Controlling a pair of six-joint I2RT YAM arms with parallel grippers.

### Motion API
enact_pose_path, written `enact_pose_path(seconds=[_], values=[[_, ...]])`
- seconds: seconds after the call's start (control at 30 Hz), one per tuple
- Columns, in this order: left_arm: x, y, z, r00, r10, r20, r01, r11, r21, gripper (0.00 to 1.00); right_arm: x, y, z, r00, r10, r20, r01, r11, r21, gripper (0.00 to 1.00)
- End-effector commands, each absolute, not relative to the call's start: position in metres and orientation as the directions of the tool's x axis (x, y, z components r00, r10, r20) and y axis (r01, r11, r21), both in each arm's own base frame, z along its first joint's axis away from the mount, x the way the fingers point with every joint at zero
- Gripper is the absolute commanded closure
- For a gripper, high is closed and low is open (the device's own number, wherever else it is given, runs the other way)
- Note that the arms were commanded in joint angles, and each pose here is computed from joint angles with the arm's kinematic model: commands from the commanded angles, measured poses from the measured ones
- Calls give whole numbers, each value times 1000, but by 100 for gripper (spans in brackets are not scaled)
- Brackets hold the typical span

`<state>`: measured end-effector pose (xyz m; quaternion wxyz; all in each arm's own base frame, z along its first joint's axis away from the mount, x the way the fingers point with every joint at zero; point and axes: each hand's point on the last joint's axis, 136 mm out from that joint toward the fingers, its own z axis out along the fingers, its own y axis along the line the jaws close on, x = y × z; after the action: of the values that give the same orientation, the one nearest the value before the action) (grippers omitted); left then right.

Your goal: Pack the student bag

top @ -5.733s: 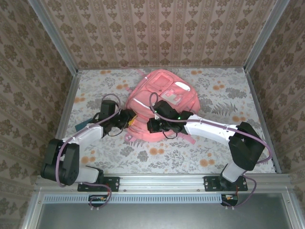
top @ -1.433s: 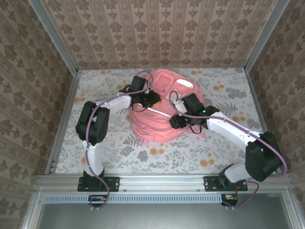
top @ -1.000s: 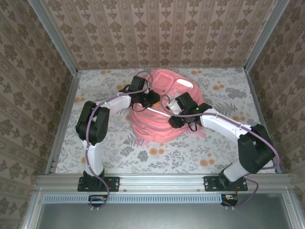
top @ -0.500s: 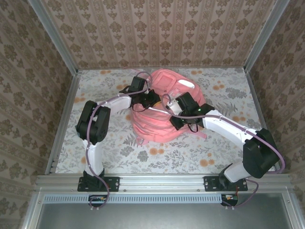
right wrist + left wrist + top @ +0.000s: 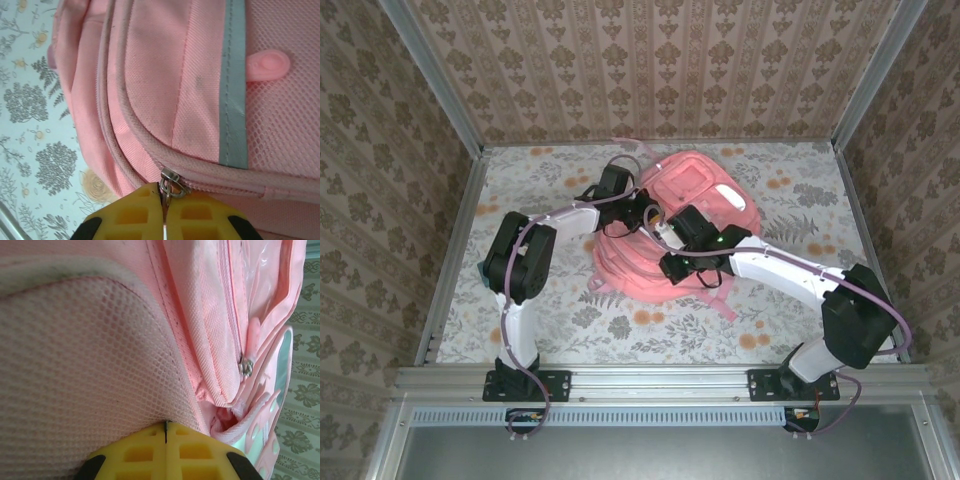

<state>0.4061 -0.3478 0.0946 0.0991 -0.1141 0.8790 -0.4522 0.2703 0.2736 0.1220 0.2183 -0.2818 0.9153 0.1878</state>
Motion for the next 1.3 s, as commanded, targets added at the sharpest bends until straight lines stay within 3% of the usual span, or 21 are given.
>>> enact_pose_path(seconds=[0.0,0.17,0.27,0.37,0.67,0.83,1.27], values=[[409,-328,55,-930,-361,-64,-198,641,-741,100,255,294,145,-767,-375,-521,-587,737,334,85],[407,-328,101,-940,-305,-156,-85,648,-757,86,261,257,165,-808,-187,-559,-432,834,345,50],[397,-320,129,-937,-275,-216,-24,666,-746,75,266,227,171,-836,11,-549,-255,877,407,37],[380,-306,144,-933,-243,-264,22,694,-720,66,272,209,170,-848,235,-476,-61,847,528,31],[304,-265,156,-911,-121,-393,124,830,-543,53,293,218,170,-808,545,-223,245,656,714,31],[266,-270,162,-887,-49,-460,201,854,-479,51,307,225,160,-782,607,-142,341,607,718,41],[222,-325,141,-874,42,-484,308,820,-483,54,319,238,154,-776,623,-99,360,565,742,64]])
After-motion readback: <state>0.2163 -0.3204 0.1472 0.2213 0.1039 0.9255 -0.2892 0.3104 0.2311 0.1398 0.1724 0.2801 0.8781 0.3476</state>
